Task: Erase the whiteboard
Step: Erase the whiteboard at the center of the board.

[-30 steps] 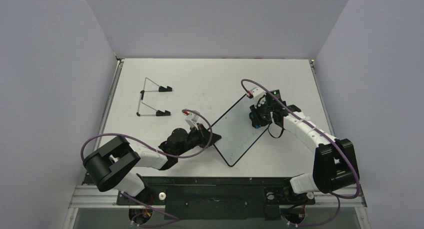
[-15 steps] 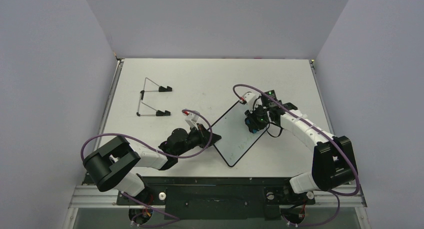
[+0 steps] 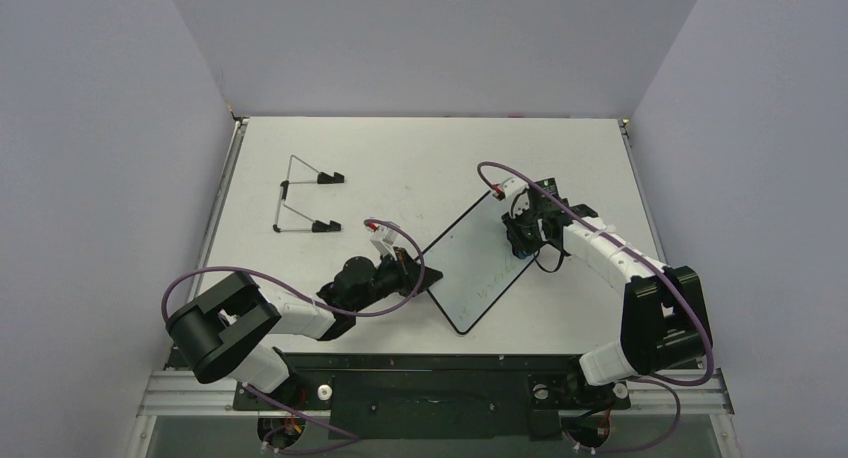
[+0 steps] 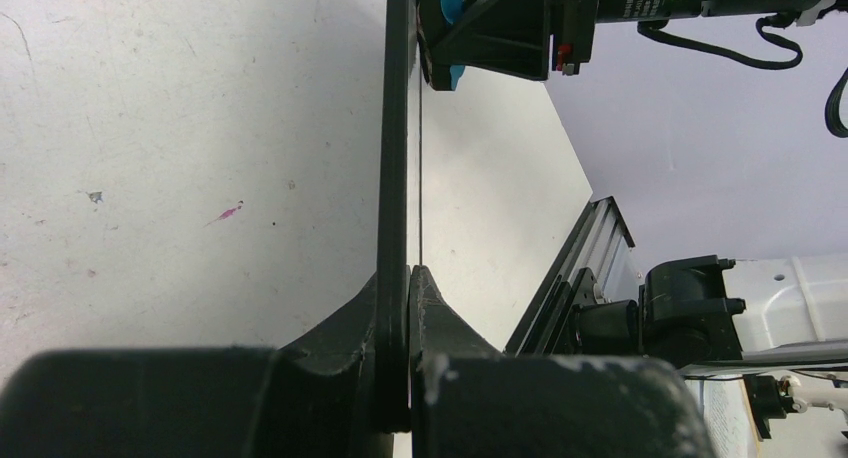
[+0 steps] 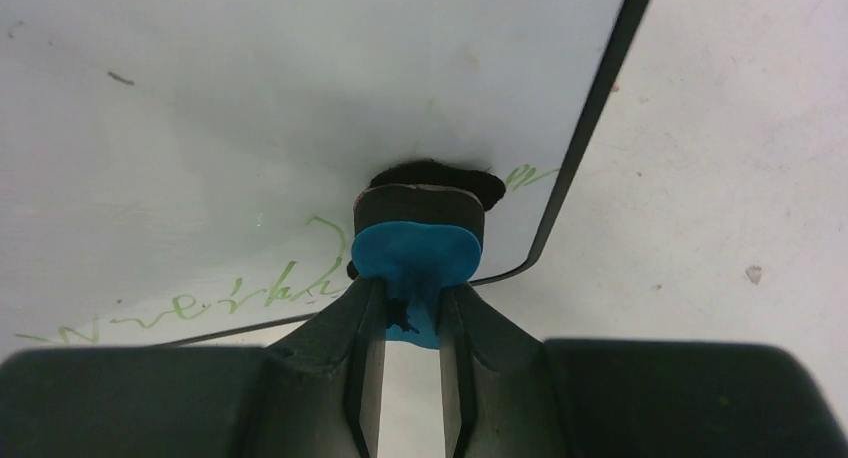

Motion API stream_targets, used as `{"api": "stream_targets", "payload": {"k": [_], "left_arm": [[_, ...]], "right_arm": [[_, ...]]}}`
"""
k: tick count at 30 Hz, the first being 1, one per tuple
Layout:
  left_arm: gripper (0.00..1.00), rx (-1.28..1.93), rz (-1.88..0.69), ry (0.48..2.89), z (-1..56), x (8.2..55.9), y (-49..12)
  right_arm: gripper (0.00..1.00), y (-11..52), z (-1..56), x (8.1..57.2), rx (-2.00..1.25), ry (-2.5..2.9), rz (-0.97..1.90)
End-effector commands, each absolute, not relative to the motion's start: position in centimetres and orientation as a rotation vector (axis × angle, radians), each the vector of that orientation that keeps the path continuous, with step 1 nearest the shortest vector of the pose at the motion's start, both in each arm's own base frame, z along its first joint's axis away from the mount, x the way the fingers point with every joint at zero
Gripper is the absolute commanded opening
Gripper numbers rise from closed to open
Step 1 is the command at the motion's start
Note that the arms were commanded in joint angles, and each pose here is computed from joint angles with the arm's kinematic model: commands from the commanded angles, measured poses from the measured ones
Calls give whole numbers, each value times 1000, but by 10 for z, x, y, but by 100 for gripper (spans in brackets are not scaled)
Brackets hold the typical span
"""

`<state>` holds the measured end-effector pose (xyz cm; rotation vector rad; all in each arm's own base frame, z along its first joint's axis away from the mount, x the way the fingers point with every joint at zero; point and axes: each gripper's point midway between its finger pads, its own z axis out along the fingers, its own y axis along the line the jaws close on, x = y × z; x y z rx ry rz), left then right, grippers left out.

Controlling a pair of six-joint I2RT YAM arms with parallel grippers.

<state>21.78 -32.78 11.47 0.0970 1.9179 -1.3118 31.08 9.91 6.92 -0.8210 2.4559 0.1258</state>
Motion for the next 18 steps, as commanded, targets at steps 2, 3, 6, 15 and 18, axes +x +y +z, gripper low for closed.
{"api": "stream_targets", "payload": {"k": [2, 3, 6, 15, 18], "left_arm": [[0, 173, -1431, 1726, 165, 212, -339], [0, 173, -1430, 1727, 165, 212, -339], [0, 170, -1423, 1726, 165, 212, -337], [0, 175, -1426, 1727, 165, 212, -338], [0, 175, -1427, 1727, 165, 212, -338]], "right_arm": [[0, 140, 61, 282, -1120, 2436, 347], [0, 150, 63, 275, -1184, 2406, 374], [0, 165, 67, 258, -1314, 2345, 467], [0, 99, 64, 320, -807, 2474, 67], [0, 97, 64, 320, -796, 2474, 62]]}}
